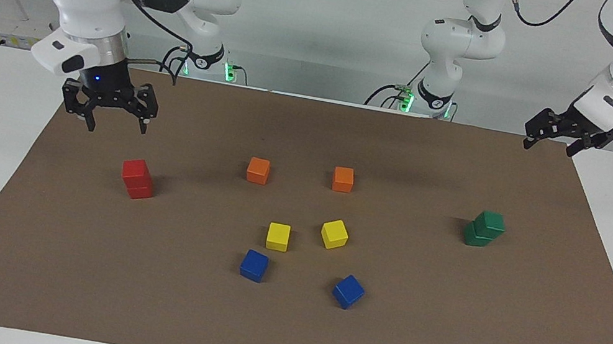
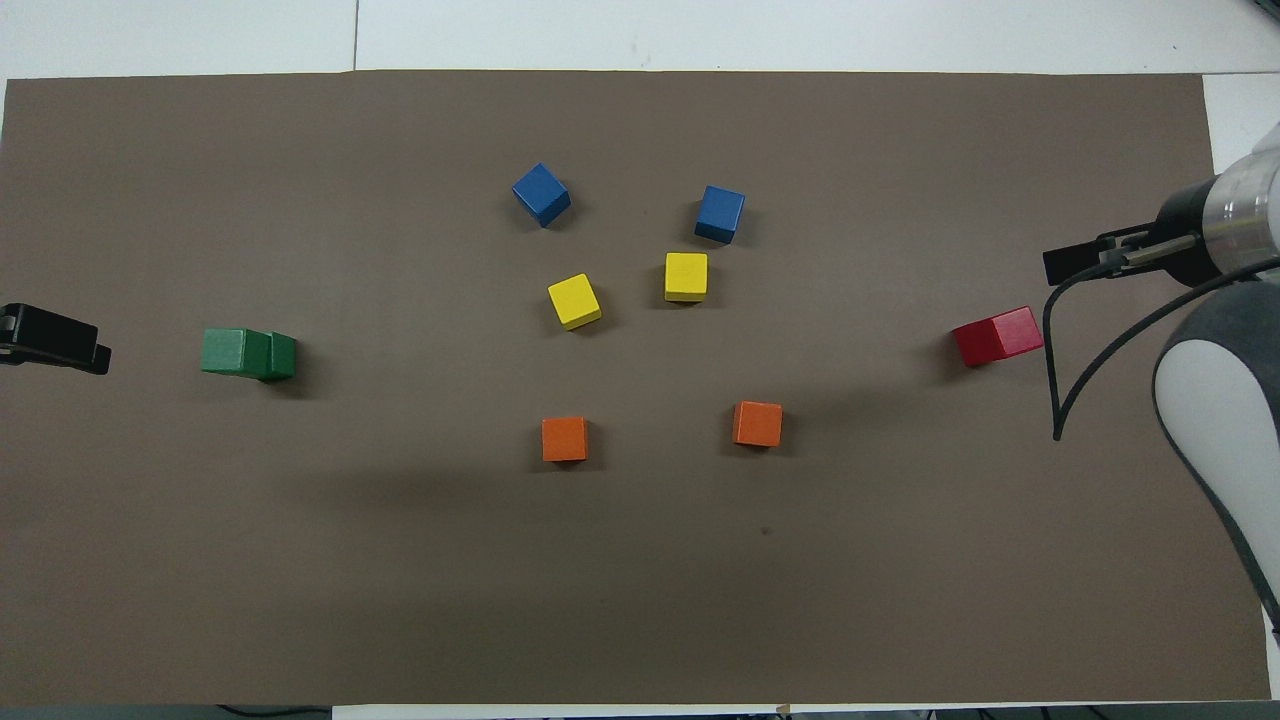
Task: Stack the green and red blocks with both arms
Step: 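Open the right gripper and withdraw it from the red stack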
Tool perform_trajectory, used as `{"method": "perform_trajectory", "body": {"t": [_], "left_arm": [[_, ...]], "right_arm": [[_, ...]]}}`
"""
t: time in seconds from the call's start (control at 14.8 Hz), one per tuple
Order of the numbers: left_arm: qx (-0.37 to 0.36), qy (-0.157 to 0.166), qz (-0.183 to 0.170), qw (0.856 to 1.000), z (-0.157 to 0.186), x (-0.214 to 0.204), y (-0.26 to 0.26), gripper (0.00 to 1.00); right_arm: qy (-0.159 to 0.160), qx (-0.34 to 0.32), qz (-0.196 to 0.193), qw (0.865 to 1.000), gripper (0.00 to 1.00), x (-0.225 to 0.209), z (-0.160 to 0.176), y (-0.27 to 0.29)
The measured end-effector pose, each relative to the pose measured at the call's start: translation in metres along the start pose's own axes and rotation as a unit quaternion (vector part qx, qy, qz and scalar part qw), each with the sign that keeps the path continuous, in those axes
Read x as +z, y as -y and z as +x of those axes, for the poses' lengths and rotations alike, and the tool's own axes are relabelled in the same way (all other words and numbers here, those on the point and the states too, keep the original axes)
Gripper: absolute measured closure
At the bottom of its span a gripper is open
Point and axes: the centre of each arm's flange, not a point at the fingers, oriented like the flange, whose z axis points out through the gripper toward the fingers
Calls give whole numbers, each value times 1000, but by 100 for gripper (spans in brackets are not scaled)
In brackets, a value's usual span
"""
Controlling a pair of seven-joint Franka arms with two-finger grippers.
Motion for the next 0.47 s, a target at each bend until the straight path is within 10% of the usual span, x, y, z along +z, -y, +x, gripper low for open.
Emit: {"method": "perform_trajectory", "body": {"t": [0.47], "left_arm": [[0, 0, 0, 1000, 0, 0, 0, 0]], "right_arm": [[6, 5, 5, 1000, 0, -6, 0, 0]]}}
